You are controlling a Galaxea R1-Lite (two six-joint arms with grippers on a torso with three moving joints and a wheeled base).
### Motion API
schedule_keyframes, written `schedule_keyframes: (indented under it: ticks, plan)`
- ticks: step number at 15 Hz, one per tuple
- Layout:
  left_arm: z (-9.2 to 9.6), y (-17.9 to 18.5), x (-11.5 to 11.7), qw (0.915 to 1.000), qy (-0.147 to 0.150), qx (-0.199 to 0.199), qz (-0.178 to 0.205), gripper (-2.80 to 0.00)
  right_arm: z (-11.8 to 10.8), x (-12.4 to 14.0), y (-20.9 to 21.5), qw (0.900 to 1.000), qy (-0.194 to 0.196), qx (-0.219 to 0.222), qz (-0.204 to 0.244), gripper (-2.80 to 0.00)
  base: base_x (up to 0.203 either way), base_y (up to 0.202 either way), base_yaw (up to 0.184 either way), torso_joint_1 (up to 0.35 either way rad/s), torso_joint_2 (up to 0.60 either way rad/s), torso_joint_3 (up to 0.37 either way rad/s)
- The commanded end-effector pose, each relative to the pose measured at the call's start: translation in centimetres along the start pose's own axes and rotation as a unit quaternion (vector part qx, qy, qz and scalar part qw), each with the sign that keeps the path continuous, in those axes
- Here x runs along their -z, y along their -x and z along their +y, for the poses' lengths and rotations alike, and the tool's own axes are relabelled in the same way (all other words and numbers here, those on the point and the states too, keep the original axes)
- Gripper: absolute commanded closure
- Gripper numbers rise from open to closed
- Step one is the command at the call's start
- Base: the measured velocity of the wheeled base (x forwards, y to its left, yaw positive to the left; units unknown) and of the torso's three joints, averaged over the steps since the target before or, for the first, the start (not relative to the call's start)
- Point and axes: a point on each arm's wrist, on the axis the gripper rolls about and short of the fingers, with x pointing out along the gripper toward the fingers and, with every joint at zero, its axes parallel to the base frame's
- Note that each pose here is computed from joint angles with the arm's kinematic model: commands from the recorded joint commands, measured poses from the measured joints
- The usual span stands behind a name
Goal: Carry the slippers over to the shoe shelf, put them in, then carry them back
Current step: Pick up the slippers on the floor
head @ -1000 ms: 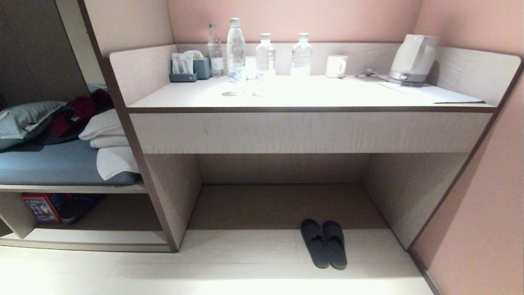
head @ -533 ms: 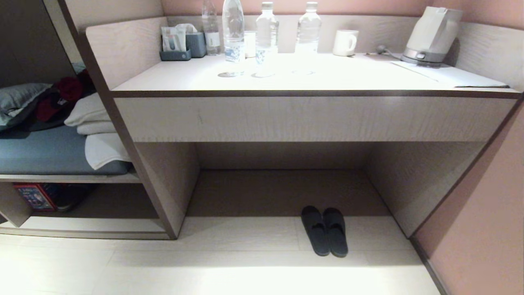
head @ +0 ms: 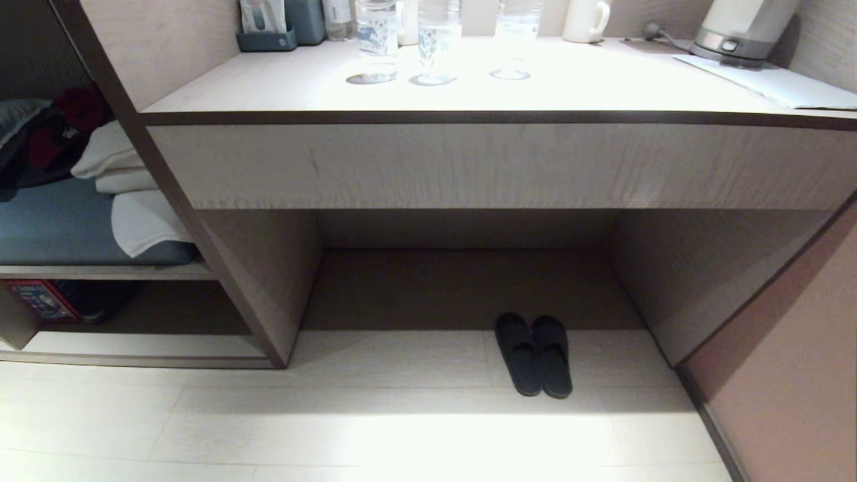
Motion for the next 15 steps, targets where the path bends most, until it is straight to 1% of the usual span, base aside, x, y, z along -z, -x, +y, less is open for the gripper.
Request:
schedule_keyframes:
  ticks: [1,15]
  plan:
    - [0.0,-0.01,0.0,1.0,0.0,-0.001,0.001,0.0,-0.01,0.0,0.0,1.0,0.0,0.0,0.0,0.0,0.0,0.0,0.0,0.002,0.01,-0.198]
    - [0.0,-0.01,0.0,1.0,0.0,0.0,0.001,0.0,0.0,0.01,0.0,1.0,0.0,0.0,0.0,0.0,0.0,0.0,0.0,0.004,0.0,-0.198]
